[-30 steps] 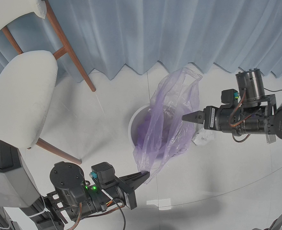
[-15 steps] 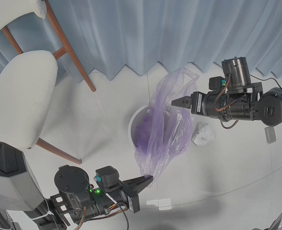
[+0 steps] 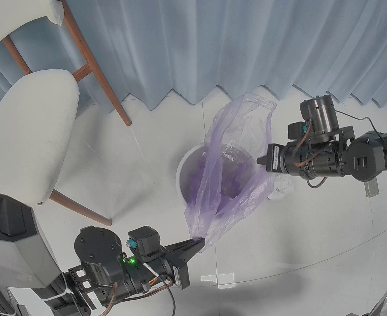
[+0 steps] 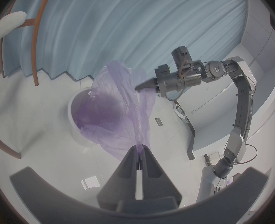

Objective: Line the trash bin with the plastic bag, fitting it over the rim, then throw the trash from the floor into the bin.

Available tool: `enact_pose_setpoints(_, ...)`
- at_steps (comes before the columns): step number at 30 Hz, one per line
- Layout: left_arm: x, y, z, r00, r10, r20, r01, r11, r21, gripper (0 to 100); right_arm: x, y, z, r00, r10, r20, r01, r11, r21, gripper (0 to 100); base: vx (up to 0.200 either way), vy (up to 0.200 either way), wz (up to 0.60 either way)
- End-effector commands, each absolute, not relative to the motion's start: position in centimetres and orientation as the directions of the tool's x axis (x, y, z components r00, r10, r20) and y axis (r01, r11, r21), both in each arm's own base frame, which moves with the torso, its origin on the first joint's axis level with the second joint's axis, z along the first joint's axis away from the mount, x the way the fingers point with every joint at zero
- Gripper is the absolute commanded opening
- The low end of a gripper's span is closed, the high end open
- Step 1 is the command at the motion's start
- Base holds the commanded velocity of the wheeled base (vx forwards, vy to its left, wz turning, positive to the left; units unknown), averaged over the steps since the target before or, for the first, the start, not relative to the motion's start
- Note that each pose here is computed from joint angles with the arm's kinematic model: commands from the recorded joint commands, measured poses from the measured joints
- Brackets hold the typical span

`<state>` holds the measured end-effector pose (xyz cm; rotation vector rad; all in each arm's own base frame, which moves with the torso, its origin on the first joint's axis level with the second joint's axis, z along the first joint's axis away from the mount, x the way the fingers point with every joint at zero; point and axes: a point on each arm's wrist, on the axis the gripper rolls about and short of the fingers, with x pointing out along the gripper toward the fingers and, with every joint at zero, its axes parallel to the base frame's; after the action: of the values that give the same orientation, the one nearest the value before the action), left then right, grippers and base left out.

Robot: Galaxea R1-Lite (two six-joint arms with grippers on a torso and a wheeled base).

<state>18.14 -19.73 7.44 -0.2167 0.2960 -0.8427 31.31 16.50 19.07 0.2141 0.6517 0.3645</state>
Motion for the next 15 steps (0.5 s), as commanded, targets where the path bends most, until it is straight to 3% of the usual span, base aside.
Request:
enact_pose_setpoints(1, 18.6, -19.1, 7.1, 0.653, -0.733, -0.187, 0.671, 0.676, -0.305, 0, 28.1, 13.9, 15.9, 0.679, 0.345, -0.648, -0.205, 0.937, 0.284, 0, 0.000, 0.000, 0.00)
enact_pose_setpoints(7, 19.8, -18.4, 5.6, 0.688, -0.685, -0.240, 0.618, 0.726, -0.302, 0, 25.4, 12.6, 12.0, 0.684, 0.348, -0.641, -0.206, 0.935, 0.288, 0, 0.000, 0.000, 0.00)
enact_pose_setpoints(8, 20.3, -18.1, 4.7, 0.715, -0.642, -0.276, 0.574, 0.765, -0.293, 0, 25.1, 12.1, 10.6, 0.713, 0.351, -0.607, -0.205, 0.932, 0.298, 0, 0.000, 0.000, 0.00)
enact_pose_setpoints(15, 19.6, -17.4, 1.7, 0.684, -0.603, -0.409, 0.534, 0.797, -0.282, 0, 25.0, 11.3, 6.6, 0.709, 0.328, -0.625, -0.163, 0.938, 0.307, 0, 0.000, 0.000, 0.00)
